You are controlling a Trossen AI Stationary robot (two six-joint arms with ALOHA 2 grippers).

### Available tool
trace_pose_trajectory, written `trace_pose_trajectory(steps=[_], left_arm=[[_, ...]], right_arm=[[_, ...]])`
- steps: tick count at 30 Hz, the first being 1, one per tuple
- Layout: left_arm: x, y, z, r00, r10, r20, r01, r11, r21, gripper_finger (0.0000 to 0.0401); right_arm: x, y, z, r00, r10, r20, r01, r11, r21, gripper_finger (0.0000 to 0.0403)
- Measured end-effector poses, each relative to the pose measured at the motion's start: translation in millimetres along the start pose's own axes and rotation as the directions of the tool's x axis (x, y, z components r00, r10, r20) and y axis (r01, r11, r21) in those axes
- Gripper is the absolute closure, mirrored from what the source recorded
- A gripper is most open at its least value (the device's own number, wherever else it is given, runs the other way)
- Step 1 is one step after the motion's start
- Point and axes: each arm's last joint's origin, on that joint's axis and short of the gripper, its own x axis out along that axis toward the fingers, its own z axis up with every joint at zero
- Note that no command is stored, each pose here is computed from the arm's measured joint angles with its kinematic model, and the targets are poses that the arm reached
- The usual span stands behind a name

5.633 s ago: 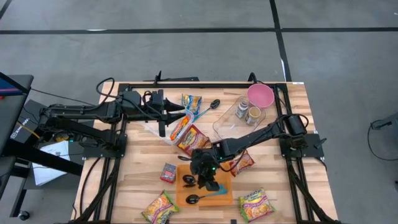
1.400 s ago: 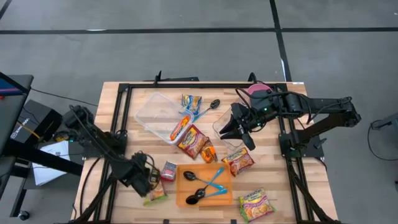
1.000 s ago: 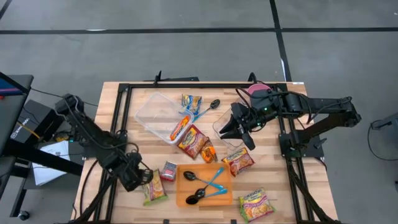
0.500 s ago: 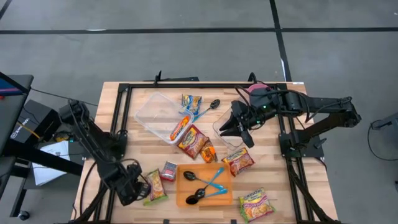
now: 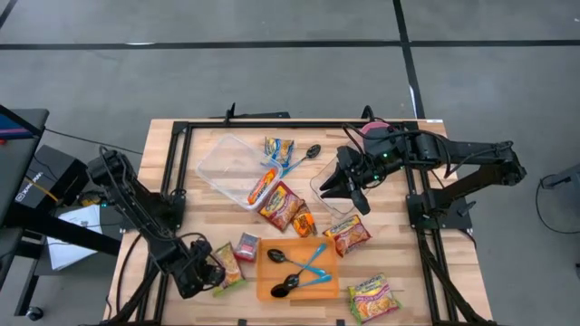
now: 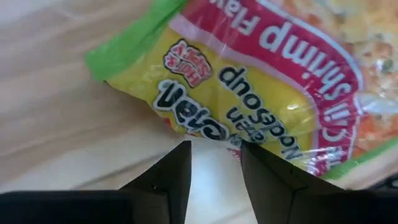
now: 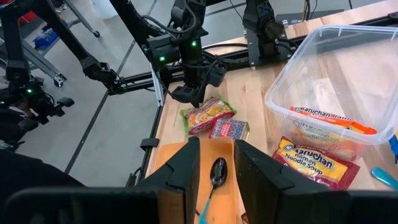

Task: Pick & Place Food Item
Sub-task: Put the green noodle pack into the transparent container

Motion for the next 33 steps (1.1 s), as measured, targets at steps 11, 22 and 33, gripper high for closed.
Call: trace_pose_trajectory(steps=[11,22,33], left_arm=[[12.5,12.8,18.5,0.999,0.003,0.041,-0.002,1.0,-0.01,0.0271],[16.0,19.5,23.6,0.997,0.002,0.072,-0.005,0.999,0.051,0.0382],[-20.9,15.6,10.7,0.905,-0.386,0.177,0.336,0.906,0.258,0.0401]], right_arm=[[1.3,-1.0,-0.1,1.0,-0.006,-0.003,0.006,1.0,0.002,0.031],[2.2,-8.7,1.4,0.999,-0.035,0.001,0.035,0.999,0.034,0.031],[1.5,-11.7,2.2,0.999,-0.044,0.005,0.044,0.998,0.04,0.031]])
